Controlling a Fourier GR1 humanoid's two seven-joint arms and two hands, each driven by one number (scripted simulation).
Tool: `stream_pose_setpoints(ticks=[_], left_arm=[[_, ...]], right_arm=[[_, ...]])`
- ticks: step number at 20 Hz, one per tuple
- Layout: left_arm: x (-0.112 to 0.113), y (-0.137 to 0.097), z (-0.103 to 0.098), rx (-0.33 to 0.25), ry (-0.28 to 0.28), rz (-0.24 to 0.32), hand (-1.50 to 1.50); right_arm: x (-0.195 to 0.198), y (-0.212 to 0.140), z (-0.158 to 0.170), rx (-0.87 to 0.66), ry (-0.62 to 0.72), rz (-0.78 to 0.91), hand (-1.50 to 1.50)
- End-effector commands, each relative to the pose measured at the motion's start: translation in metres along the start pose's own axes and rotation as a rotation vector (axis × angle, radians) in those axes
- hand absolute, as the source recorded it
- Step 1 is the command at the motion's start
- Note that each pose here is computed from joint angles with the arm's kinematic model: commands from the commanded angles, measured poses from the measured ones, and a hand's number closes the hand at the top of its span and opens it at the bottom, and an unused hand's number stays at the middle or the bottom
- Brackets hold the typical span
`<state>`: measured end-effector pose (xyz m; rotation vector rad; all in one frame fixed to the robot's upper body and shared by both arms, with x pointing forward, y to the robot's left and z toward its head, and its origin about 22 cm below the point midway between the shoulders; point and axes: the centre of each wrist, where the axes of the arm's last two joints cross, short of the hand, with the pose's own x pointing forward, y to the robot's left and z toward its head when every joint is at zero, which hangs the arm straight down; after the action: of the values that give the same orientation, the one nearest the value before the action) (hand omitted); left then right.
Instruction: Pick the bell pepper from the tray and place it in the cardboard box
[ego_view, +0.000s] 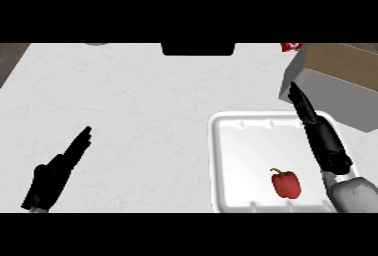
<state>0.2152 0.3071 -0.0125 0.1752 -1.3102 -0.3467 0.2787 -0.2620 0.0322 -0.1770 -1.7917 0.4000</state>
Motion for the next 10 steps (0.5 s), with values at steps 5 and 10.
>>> stream_pose_setpoints(ticks=[5, 10], left_arm=[[0.073, 0.020, -0.024, 0.052, -0.348, -0.095, 0.00], [0.090, 0.008, -0.036, -0.026, -0.434, -0.090, 0.00]], right_arm=[[0.086, -0.085, -0.003, 0.010, -0.415, -0.032, -1.50], [0.068, -0.165, 0.047, 0.014, -0.355, 0.201, -1.50]])
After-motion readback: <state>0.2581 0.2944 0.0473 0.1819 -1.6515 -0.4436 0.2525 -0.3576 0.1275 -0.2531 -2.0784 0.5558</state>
